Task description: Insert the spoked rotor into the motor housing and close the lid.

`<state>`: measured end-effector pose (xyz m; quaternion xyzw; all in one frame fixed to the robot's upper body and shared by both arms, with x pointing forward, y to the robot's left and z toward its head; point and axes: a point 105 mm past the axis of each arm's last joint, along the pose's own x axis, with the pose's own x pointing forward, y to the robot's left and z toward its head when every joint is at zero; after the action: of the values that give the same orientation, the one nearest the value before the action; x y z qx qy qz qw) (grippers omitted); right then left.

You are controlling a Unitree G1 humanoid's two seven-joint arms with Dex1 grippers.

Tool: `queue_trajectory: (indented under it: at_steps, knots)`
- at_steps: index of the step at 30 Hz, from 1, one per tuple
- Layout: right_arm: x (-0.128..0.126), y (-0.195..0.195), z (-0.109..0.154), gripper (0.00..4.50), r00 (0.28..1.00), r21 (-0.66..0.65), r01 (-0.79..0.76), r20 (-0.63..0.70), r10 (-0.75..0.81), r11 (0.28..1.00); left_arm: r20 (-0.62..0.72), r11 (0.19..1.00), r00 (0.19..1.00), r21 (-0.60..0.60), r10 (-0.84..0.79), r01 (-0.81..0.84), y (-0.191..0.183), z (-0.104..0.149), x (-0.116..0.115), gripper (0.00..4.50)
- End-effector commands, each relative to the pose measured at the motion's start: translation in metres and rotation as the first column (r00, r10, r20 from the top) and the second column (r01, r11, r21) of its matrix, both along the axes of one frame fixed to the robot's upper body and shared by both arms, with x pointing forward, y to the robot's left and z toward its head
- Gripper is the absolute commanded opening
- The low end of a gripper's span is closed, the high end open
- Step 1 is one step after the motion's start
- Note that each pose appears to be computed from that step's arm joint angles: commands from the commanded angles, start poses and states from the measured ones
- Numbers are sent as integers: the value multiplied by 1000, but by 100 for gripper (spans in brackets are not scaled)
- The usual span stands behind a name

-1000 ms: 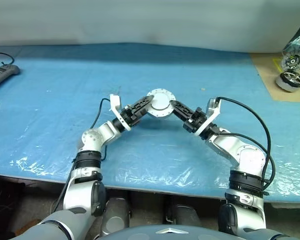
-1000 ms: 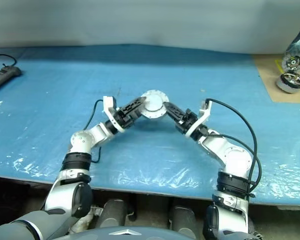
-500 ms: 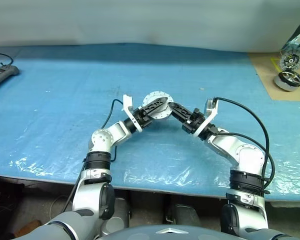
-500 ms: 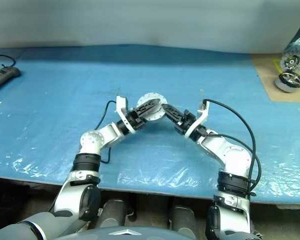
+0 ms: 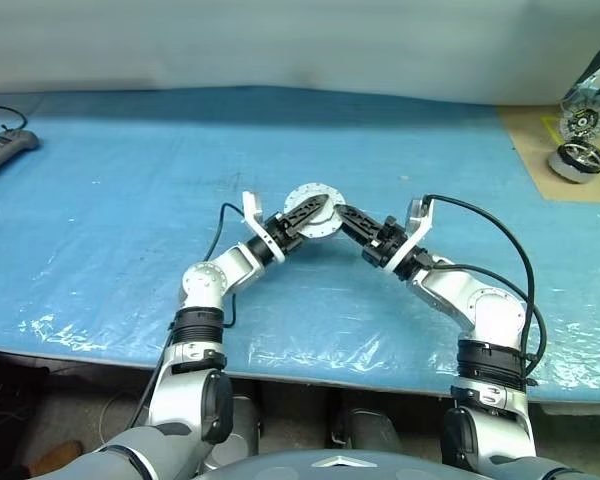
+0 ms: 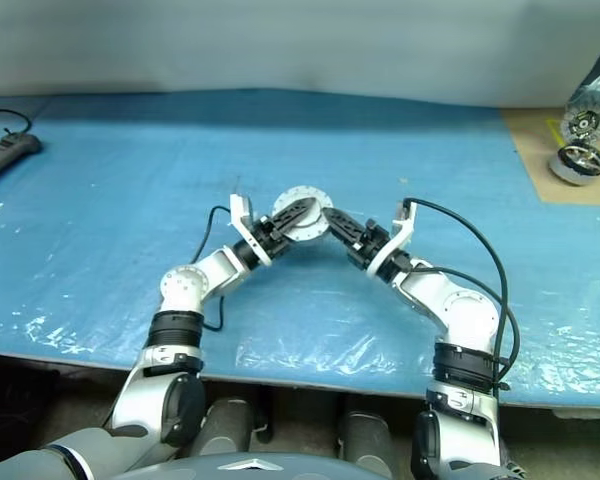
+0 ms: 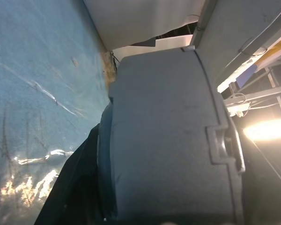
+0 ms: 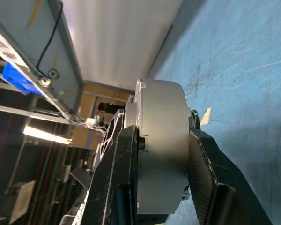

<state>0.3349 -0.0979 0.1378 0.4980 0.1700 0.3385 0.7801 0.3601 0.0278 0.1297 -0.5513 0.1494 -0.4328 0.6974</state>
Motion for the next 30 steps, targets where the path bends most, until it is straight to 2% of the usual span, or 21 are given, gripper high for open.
queue_trajectory:
  at_steps: [1, 3, 4, 7, 10, 17, 20, 25, 28, 30]
  knots:
    - [15, -8, -1, 107, 995, -114, 102, 21, -100, 988, 66, 998, 998, 61, -24, 20, -4, 12, -1, 263]
    - [18, -10, -4, 107, 991, -135, 132, 35, -128, 982, 63, 998, 998, 68, -18, 14, -5, 12, 0, 263]
    - [18, -9, -3, 183, 991, -114, 133, 39, -129, 985, 62, 997, 998, 77, -11, 6, -5, 10, 1, 263]
    - [13, -3, 4, 286, 996, -33, 77, 39, -75, 996, 53, 996, 999, 84, 5, -10, -4, 8, 3, 263]
    - [12, -2, 7, 392, 999, -9, 45, 31, -45, 999, 58, 996, 998, 87, 24, -29, -2, 9, 6, 263]
    - [19, -12, 0, 392, 994, -58, 106, 10, -105, 993, 83, 985, 988, 101, 130, -138, 18, 18, 28, 263]
    - [18, -22, -1, 392, 991, -83, 136, 24, -135, 987, 116, 978, 975, 63, 191, -200, 34, 28, 37, 263]
    - [14, -54, -19, 392, 971, -256, 239, 61, -231, 937, 129, 955, 954, 92, 270, -282, 53, 28, 48, 263]
    - [2, -60, -23, 392, 972, -333, 233, 100, -212, 914, 138, 900, 915, 173, 380, -400, 73, 17, 62, 263]
    - [-6, -57, -24, 392, 974, -429, 221, 146, -174, 876, 216, 792, 854, 319, 474, -520, 91, 1, 73, 263]
